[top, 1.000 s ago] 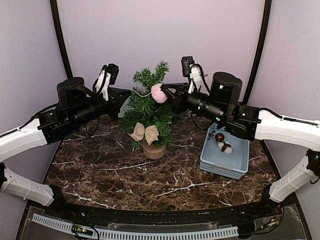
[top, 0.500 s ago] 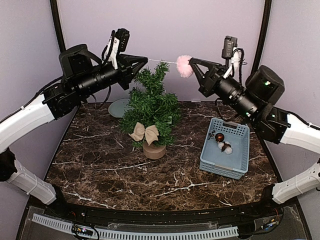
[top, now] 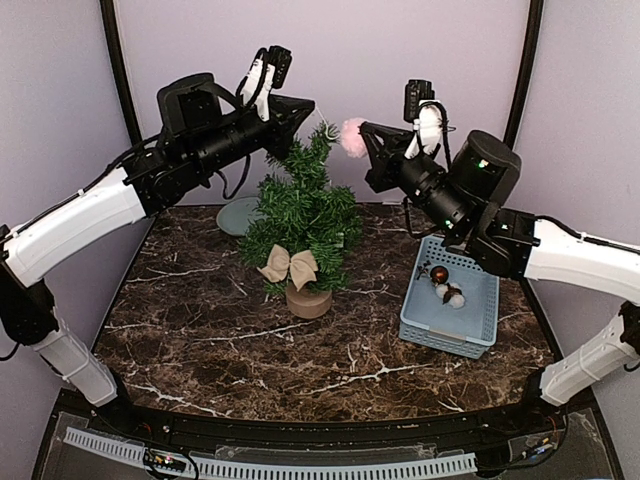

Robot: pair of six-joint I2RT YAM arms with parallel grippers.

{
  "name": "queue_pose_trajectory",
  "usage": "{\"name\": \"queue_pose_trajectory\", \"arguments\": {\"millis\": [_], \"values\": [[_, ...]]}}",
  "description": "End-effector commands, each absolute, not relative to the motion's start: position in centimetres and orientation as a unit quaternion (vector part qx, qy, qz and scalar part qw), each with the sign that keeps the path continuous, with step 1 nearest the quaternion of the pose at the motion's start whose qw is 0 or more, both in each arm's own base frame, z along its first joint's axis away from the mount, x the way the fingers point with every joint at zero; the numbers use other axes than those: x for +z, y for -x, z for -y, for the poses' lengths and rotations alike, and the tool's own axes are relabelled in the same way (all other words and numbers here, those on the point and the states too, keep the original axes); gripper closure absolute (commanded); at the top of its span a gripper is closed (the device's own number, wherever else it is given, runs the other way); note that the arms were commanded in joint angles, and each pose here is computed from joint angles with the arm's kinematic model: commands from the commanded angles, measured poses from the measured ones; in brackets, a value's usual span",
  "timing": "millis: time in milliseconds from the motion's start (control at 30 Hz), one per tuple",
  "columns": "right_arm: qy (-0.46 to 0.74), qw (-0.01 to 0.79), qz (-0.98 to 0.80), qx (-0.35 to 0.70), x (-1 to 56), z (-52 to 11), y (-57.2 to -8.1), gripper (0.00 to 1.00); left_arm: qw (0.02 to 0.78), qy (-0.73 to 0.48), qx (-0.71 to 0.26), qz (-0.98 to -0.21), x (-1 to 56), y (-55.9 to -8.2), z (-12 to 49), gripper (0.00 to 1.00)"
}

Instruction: Decorate the small christmas tree

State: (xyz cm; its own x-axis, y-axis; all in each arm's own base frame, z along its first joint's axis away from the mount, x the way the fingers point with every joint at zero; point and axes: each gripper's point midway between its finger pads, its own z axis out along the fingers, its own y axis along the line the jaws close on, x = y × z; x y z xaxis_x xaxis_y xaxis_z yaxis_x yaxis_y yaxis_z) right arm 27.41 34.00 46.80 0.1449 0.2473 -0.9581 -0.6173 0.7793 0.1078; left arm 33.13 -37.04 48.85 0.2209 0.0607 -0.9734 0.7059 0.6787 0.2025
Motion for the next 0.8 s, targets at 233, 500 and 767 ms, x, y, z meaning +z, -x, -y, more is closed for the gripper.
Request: {"name": "queue_pose_trajectory", "arguments": {"millis": [233, 500, 767], "values": [[0.131, 0.788, -0.514, 0.313, 51.5, -31.5, -25.5, 1.00, 0.750, -0.310, -0.223, -0.540, 53.6, -31.5, 34.8, 1.00], [0.112, 0.796, -0.525, 0.278, 51.2, -31.4, -27.2, 1.00, 0.753, -0.293, -0.197, -0.555, 53.4, -33.0, 34.6, 1.00], [0.113, 0.788, -0.549, 0.254, 49.5, -32.8, -28.8, 1.00, 0.727, -0.299, -0.187, -0.589, 50.7, -32.9, 34.1, 1.00]]}}
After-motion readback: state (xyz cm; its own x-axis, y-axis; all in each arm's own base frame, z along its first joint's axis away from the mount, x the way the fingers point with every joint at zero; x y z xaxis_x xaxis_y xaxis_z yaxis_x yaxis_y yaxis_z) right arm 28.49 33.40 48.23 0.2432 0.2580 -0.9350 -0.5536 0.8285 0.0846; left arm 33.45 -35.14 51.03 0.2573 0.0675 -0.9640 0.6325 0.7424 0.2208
